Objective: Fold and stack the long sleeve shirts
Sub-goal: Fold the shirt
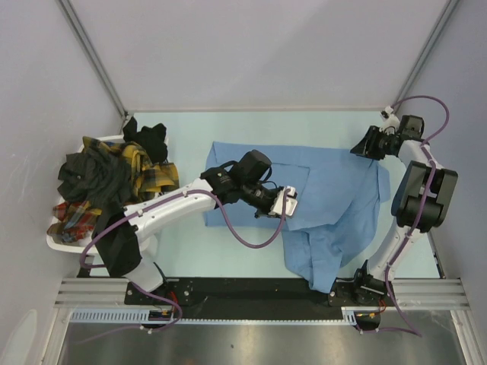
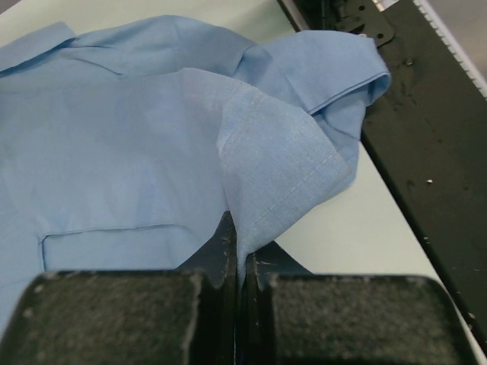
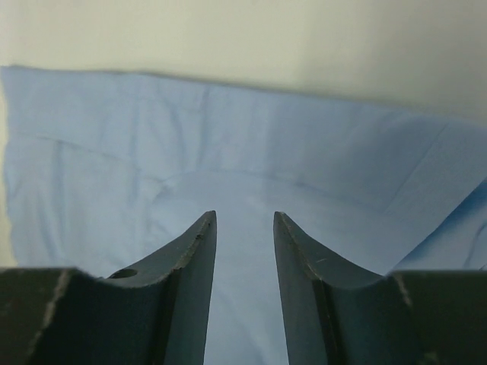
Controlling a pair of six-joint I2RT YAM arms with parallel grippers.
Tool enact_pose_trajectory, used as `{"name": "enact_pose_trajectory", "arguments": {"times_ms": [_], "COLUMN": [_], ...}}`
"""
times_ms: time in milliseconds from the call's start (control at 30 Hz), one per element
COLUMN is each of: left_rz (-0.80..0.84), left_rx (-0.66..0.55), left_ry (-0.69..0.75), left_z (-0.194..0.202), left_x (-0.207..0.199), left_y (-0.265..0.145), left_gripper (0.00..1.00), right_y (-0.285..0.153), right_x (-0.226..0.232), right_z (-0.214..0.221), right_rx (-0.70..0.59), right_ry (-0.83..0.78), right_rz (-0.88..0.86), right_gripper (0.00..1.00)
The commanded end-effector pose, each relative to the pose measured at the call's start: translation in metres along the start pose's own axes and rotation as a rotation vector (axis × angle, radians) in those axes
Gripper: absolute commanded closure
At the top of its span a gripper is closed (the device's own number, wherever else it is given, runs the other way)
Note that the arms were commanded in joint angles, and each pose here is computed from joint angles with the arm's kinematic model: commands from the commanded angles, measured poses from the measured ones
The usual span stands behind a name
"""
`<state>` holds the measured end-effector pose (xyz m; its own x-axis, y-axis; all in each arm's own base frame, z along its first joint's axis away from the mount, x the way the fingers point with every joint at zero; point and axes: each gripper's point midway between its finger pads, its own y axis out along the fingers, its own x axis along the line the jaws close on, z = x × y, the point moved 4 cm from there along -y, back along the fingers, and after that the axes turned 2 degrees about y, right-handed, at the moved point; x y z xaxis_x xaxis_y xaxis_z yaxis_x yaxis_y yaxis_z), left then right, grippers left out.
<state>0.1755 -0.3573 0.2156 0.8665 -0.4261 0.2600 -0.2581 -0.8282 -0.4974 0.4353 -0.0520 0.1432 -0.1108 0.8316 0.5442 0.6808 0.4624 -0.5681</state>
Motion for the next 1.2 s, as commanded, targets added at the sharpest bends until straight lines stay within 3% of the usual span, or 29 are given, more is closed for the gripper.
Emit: {"name": "enact_pose_trajectory", "arguments": {"times_ms": [0, 167, 267, 300, 367, 500, 600, 667, 900, 1167], "left_rz": [0.086, 0.093, 0.024, -0.036, -0.128, -0.361, -0.508, -0.591, -0.763, -0.837], "left_rx": [-0.061, -0.067, -0.091, -0.083, -0.076, -0.096, -0.123, -0.118, -0.049, -0.111], "left_ry": [0.017, -0.028, -0.123, -0.251, -0.374, -0.757, -0.949, -0.998, -1.242, -1.343], "left_z": [-0.022, -0.019, -0.017, -0.008, 0.007, 0.06, 0.105, 0.128, 0.222, 0.27], "left_x": [-0.006, -0.005, 0.016, 0.03, 0.06, 0.123, 0.154, 0.166, 0.154, 0.137], "left_y": [-0.006, -0.005, -0.008, -0.015, -0.017, -0.059, -0.089, -0.104, -0.137, -0.157], "left_gripper": [1.0, 1.0, 1.0, 1.0, 1.0, 1.0, 1.0, 1.0, 1.0, 0.98], "right_y": [0.018, 0.035, 0.043, 0.043, 0.043, 0.035, 0.03, 0.027, 0.027, 0.025], "right_x": [-0.032, -0.062, -0.071, -0.071, -0.068, -0.052, -0.042, -0.041, -0.043, -0.029], "right_z": [-0.031, -0.02, -0.004, 0.004, 0.008, -0.001, -0.006, -0.006, 0.0, -0.008], "right_rx": [-0.045, 0.005, 0.071, 0.11, 0.144, 0.128, 0.136, 0.146, 0.181, 0.175], "right_ry": [-0.095, -0.057, -0.054, -0.041, -0.037, -0.092, -0.122, -0.132, -0.148, -0.189], "right_rz": [0.093, 0.179, 0.2, 0.199, 0.17, 0.126, 0.094, 0.09, 0.101, 0.087], "right_gripper": [0.6, 0.62, 0.62, 0.63, 0.66, 0.66, 0.64, 0.64, 0.66, 0.66]}}
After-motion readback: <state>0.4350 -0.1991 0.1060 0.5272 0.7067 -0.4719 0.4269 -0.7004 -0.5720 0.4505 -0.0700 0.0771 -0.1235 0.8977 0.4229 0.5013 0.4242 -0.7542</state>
